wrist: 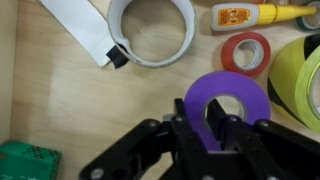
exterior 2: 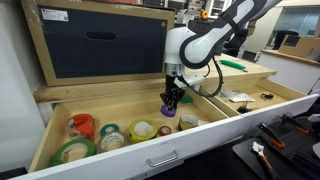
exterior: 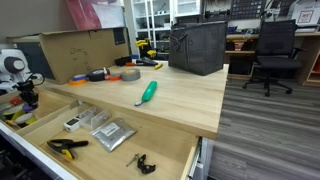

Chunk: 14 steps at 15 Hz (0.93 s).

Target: Put the purple masking tape in the open drawer.

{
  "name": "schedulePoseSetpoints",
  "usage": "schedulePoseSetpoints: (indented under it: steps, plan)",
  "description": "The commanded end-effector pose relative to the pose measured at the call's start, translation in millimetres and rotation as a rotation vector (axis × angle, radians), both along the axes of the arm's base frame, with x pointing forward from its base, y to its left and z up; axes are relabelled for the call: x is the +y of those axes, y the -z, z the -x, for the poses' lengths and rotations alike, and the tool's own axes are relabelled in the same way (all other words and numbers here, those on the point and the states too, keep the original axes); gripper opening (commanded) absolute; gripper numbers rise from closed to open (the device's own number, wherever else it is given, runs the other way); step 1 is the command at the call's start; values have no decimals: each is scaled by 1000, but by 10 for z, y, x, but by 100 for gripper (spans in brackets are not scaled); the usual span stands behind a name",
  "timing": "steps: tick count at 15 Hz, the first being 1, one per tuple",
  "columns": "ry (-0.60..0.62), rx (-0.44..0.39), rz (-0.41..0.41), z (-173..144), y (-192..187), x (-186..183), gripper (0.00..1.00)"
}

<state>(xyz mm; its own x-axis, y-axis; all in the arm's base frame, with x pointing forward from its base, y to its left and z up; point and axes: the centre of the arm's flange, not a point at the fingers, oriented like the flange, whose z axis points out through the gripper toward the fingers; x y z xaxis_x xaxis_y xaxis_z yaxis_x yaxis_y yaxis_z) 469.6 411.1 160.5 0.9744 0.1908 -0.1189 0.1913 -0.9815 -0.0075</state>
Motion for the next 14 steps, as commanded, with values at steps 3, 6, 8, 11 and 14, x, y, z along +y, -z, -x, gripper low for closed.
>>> schedulePoseSetpoints:
  steps: [3,6,8,11,14]
  plan:
    - [-21,-1,11,-25,90,95,7]
    - [-28,-6,19,-42,120,115,7]
    - [-31,-14,21,-75,126,141,7]
    - [-28,-19,18,-134,130,175,7]
    - [-32,-18,16,-152,178,222,7]
